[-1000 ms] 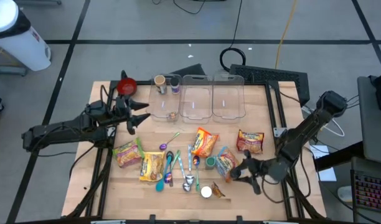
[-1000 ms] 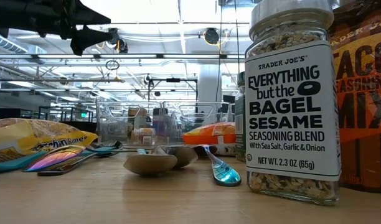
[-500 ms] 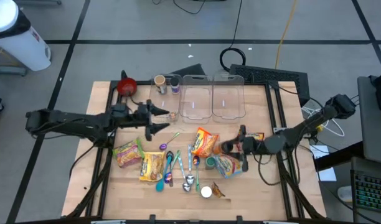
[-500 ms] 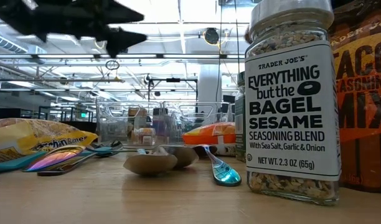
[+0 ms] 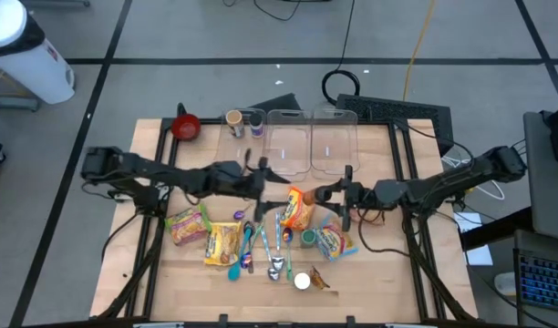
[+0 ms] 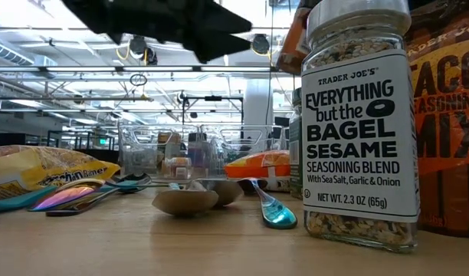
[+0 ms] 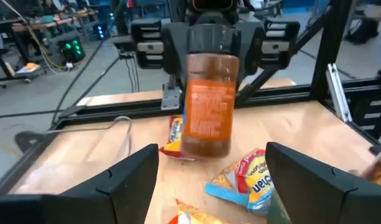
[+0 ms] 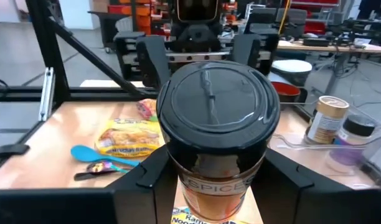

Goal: Pick & Place Food Item
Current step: Put the orange seasoning bottle into the left transparent bin

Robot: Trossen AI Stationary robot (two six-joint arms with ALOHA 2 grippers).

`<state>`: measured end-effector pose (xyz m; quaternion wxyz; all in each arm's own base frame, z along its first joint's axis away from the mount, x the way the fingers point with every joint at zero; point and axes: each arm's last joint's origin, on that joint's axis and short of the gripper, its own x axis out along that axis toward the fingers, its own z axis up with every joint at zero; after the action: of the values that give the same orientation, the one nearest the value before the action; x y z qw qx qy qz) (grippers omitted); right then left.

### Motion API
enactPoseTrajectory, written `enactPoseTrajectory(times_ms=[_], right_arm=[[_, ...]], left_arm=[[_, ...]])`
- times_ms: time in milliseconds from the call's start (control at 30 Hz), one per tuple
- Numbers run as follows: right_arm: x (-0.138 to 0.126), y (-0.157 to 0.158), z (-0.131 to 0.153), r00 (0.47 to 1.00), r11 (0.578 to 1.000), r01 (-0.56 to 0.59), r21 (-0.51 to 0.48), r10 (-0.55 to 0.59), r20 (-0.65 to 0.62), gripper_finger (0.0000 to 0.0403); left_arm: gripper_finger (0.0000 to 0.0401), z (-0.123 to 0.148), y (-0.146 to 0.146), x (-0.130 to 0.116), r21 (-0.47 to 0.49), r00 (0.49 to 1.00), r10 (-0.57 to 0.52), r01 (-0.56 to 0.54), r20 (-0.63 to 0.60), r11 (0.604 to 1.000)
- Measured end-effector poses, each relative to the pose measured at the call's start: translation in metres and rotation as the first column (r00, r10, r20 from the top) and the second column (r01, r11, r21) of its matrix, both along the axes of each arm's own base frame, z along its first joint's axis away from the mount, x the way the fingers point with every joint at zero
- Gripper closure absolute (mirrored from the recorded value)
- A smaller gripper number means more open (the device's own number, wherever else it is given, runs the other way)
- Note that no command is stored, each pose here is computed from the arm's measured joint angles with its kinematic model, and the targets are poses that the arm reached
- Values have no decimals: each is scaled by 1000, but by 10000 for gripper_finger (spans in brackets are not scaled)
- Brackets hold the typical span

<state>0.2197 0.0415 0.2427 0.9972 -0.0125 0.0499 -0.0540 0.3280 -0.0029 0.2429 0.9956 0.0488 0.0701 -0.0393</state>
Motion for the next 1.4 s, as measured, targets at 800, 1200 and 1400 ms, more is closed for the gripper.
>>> enactPoseTrajectory(times_ms=[800,1200,1400], right_arm=[[20,7,-2,987,995,-80,-60,87,137,243],[10,10,0,991,992,-101,-80,108,82,184],[-7,13,5,997,991,-70,-112,71,11,165]], left_arm=[[174,-7,-8,50,-57,998,-57,57,-7,997],[240,5,-9,43,-64,983,-151,158,104,985],[240,-1,23,9,-154,903,-130,208,409,966]])
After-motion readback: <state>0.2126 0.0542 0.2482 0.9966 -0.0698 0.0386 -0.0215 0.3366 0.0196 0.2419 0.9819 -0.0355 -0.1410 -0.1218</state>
